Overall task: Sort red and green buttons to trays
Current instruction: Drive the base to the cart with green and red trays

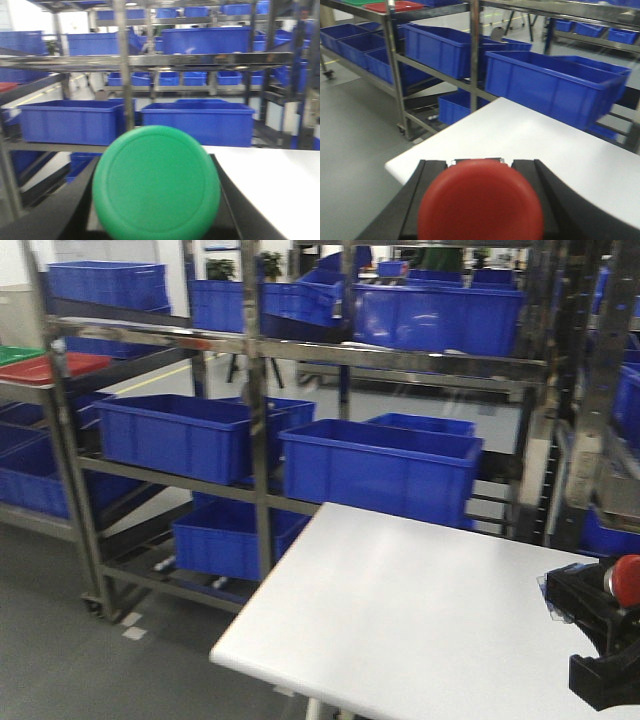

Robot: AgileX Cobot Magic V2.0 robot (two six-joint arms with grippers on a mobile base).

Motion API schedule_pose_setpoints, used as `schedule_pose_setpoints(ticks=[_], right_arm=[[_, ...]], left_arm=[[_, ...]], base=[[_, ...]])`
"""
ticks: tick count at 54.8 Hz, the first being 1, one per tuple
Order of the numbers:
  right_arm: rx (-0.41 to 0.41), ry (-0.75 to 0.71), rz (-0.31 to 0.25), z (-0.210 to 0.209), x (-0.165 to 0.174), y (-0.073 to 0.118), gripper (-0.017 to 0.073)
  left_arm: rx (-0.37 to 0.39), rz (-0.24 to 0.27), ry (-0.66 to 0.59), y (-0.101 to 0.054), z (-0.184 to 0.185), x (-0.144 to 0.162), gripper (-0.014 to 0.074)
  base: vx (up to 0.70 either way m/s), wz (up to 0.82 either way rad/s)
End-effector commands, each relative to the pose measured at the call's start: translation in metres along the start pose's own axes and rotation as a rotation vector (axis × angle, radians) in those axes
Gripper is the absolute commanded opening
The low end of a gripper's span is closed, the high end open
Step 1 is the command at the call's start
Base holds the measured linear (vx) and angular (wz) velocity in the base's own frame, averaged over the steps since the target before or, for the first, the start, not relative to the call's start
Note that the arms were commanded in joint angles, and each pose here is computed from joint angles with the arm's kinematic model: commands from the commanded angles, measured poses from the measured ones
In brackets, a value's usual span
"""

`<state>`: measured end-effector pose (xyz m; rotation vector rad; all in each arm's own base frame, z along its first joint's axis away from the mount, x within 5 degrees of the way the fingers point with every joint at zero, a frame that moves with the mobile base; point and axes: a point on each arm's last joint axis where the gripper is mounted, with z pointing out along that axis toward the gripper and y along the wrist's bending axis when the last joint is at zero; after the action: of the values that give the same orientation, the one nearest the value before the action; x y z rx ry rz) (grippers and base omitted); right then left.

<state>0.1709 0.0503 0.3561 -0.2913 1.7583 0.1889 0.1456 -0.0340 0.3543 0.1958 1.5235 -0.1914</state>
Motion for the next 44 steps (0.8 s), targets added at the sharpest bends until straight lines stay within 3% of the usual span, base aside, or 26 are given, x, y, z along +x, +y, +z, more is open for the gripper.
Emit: schedule_pose_setpoints(ticks=[1,44], right_arm=[[0.015,-0.131,-0.006,-0.0045,-0.0209,-0.0017,-0.0009],[0.015,-0.130,-0.006,-0.0044,-0.0208,-0.0017,-0.0009]], left_arm=[[0.048,-0.018,-0.086,-0.0047,-0.0026,-0.0153,0.0001],[0.048,-0.018,-0.086,-0.0047,-0.0026,-0.0153,0.0001]], base=[[-0.04,0.46],[0.04,0.54]])
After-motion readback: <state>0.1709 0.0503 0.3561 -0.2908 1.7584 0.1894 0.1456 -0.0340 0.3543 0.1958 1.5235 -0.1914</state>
